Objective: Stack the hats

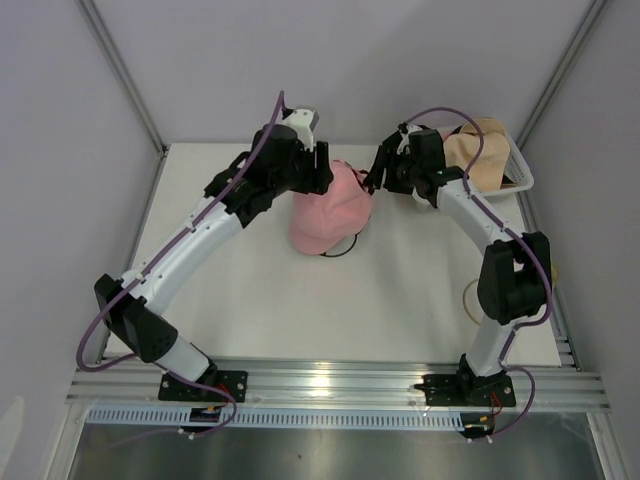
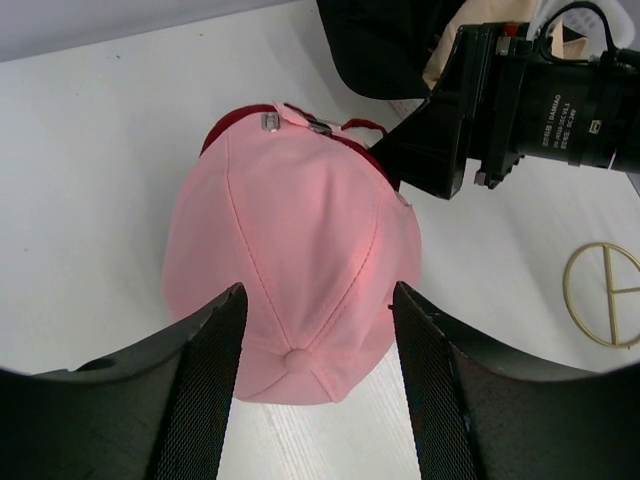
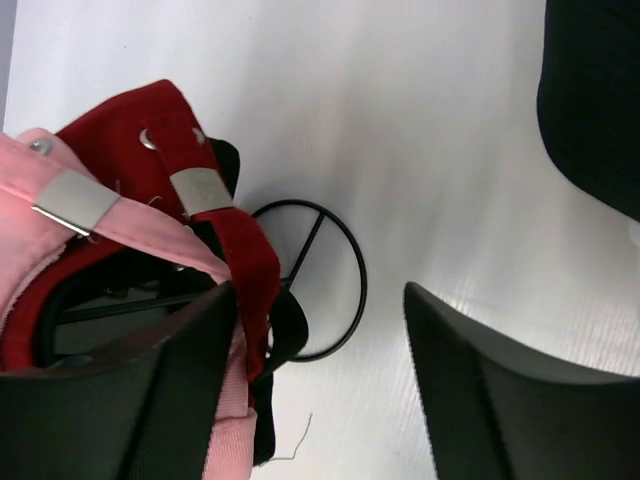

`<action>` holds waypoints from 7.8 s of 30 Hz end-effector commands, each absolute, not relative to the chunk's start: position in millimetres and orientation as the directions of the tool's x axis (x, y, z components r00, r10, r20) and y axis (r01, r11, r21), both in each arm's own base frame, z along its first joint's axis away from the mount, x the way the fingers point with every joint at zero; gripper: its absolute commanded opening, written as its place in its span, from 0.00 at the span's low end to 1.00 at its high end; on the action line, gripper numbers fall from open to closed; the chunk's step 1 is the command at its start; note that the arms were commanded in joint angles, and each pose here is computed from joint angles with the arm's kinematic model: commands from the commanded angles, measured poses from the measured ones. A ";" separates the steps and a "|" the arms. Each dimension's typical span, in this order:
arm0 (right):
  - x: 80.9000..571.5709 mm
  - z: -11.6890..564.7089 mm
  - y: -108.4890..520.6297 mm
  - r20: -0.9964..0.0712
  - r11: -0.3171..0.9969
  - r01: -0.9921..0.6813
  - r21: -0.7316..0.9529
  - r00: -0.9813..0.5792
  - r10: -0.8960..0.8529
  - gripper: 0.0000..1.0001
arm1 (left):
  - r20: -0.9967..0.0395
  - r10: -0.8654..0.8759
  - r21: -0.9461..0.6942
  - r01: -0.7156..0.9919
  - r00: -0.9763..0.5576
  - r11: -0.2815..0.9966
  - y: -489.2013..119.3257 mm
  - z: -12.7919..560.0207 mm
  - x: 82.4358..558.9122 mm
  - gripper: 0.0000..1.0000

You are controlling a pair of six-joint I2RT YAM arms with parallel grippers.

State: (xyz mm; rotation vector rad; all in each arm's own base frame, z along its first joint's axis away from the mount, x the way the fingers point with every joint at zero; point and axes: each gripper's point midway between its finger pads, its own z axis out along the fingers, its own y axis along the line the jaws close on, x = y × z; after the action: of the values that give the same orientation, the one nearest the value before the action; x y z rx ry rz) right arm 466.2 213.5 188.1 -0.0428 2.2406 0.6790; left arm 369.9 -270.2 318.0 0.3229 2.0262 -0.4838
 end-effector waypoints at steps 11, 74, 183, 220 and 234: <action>456.1 272.0 224.8 -0.786 0.844 -0.354 0.402 -0.606 0.120 0.93 | -0.925 0.011 -0.135 0.355 -0.380 0.925 -239.5 348.3 360.3 0.64; 463.6 204.9 368.1 -0.574 0.545 -0.293 0.786 -0.673 0.467 0.99 | -0.736 -0.471 -0.551 0.027 -0.486 0.834 -190.7 251.9 386.9 0.82; 214.2 230.8 -83.7 -0.718 0.719 0.657 0.227 -0.386 0.579 0.96 | -0.995 -0.032 -0.101 0.909 -0.096 0.405 -409.9 339.0 270.4 0.99; 327.2 218.0 275.8 -0.708 0.900 -0.292 0.325 -0.705 0.027 0.03 | -0.918 -0.254 -0.307 0.138 -0.304 0.942 -145.4 333.5 335.2 0.99; 324.8 187.4 341.6 -0.638 0.864 -0.417 0.283 -0.755 -0.155 0.62 | -0.919 -0.261 -0.265 -0.028 -0.294 0.964 -64.6 315.9 290.4 1.00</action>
State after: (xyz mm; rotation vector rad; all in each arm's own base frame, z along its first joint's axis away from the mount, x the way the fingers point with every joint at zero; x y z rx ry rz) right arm 326.6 337.8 186.9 -0.3572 2.3779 0.5590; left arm 285.1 -64.9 340.2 -0.2172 1.7794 -0.2482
